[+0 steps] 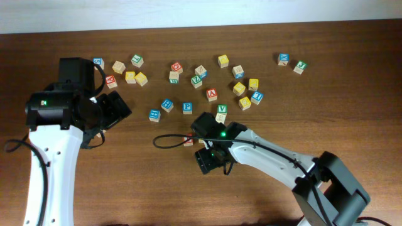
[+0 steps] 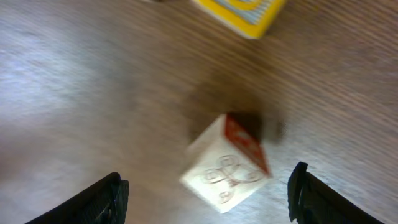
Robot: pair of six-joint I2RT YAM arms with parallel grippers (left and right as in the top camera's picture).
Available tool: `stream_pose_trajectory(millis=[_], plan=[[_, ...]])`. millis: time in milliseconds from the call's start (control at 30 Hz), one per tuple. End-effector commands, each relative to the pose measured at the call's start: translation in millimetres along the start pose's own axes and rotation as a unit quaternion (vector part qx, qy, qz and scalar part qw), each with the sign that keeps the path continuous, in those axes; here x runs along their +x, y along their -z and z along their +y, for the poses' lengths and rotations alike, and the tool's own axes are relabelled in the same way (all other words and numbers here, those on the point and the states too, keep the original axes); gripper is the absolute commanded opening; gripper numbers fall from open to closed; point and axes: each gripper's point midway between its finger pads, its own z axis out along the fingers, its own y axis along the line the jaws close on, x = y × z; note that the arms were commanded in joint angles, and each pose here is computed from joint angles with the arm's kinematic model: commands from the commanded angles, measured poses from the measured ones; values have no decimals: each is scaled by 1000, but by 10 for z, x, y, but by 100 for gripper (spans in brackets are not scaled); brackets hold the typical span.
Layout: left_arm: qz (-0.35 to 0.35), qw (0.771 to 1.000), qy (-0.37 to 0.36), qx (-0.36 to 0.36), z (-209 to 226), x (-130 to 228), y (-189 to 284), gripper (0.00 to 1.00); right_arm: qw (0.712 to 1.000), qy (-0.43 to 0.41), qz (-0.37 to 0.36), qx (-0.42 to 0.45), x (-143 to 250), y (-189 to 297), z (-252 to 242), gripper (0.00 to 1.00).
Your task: Spell out ICRA
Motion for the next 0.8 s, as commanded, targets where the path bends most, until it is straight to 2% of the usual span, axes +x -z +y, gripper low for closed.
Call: stream_pose_trajectory(millis=[0,33,67,167,267,333,367,400,433,467,500,567,600,633,700,767], plan=[[-8,1000,9,7,3,-12,54,99,999,23,-7,45,-21,-36,-153,74],[-8,1000,9,7,3,-12,54,99,998,40,-7,41,-24,-40,-140,70],[-8,1000,9,7,3,-12,54,99,998,50,-4,40,-14,-44,-139,61],[-8,1000,9,7,3,-12,54,99,997,83,-2,-3,27,-121,-6,59],[-8,1000,9,7,3,-12,54,99,995,97,2,-12,45,-160,17,59],[-8,1000,9,7,3,-12,54,99,994,106,3,-11,47,-164,14,50],[-8,1000,9,7,3,-12,54,99,994,106,3,-11,47,-164,14,41],[-8,1000,9,7,2,-12,54,99,994,106,3,-12,45,-163,17,39],[-8,1000,9,7,3,-12,54,99,995,98,2,-12,42,-162,14,28],[-8,1000,9,7,3,-12,54,99,996,84,2,-12,31,-158,1,21],[-8,1000,9,7,2,-12,54,99,997,71,1,-14,12,-150,-33,18],[-8,1000,9,7,3,-12,53,99,999,31,5,-36,-33,-124,-153,17],[-8,1000,9,7,3,-12,53,99,998,14,9,-58,-48,-104,-184,17],[-8,1000,9,7,3,-12,54,99,993,0,10,-119,-94,-39,-204,17],[-8,1000,9,7,3,-12,54,99,970,-46,-8,-237,-234,176,-335,18],[-8,1000,9,7,2,-11,53,99,948,-71,-34,-308,-342,358,-435,18]])
